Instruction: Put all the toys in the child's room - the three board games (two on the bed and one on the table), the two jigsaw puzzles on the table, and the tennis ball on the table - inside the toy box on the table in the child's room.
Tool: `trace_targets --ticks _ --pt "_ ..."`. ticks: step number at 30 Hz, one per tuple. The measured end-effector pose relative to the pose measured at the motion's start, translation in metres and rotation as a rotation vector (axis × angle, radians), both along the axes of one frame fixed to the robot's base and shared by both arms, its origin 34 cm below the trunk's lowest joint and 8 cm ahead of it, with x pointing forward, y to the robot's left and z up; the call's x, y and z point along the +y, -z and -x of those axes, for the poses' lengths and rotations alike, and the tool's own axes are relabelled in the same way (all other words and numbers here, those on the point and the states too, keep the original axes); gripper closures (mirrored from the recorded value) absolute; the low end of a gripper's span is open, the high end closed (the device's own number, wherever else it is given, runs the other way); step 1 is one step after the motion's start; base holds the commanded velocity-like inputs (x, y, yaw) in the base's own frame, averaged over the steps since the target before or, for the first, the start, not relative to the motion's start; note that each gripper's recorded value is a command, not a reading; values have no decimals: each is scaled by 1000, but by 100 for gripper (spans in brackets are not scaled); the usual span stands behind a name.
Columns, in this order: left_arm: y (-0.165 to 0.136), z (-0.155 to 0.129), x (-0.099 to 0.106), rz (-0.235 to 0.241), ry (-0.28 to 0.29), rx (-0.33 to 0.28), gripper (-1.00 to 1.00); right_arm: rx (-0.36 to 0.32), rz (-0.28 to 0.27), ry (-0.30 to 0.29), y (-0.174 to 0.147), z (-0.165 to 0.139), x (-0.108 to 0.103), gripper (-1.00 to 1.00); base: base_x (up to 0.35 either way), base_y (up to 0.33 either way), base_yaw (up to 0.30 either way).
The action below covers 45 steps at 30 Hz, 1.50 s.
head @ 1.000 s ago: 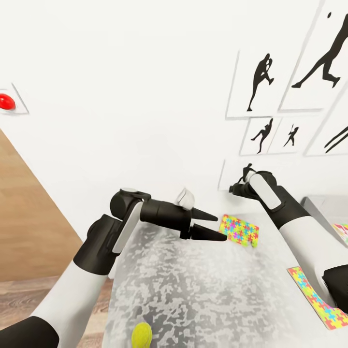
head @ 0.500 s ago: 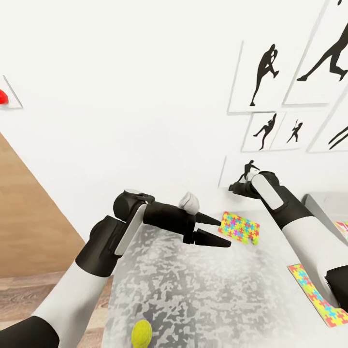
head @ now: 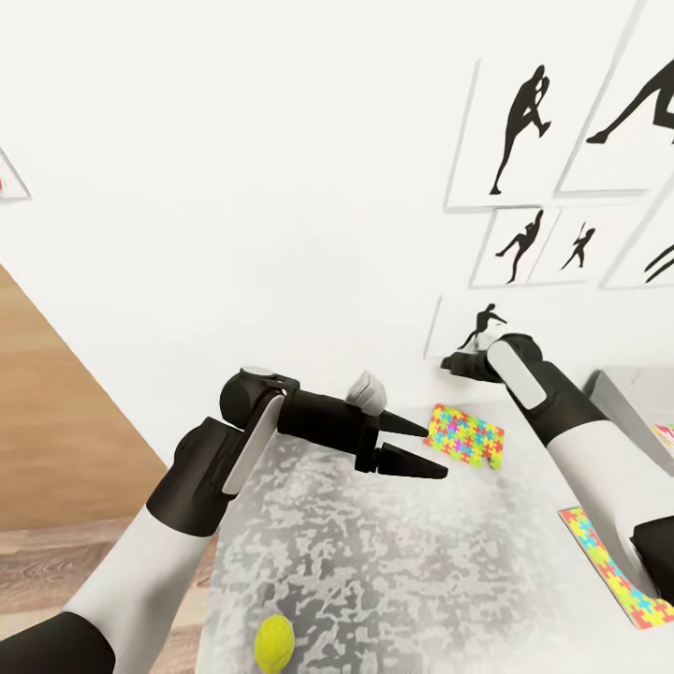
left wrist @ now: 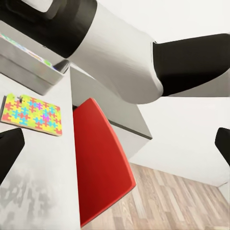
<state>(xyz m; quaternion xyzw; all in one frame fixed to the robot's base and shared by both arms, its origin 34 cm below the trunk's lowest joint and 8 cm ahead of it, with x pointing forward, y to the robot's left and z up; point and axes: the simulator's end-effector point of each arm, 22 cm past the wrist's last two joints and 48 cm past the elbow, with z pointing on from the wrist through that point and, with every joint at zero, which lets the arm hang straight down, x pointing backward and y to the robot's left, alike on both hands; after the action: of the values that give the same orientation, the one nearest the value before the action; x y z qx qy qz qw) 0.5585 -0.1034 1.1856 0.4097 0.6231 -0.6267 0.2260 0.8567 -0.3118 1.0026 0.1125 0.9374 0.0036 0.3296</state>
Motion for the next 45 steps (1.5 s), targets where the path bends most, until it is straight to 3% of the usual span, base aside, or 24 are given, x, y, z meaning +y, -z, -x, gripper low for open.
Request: trace_targets --ticks 14,25,45 --pt "11 -4 0 -2 0 24 -100 14 0 -36 20 -1 4 -100 0 0 0" --pt "22 -8 1 -10 -3 38 -100 71 6 -10 48 7 -10 -100 0 0 0" --pt "37 -13 1 -11 -3 71 -100 92 7 -2 72 7 -12 -100 0 0 0"
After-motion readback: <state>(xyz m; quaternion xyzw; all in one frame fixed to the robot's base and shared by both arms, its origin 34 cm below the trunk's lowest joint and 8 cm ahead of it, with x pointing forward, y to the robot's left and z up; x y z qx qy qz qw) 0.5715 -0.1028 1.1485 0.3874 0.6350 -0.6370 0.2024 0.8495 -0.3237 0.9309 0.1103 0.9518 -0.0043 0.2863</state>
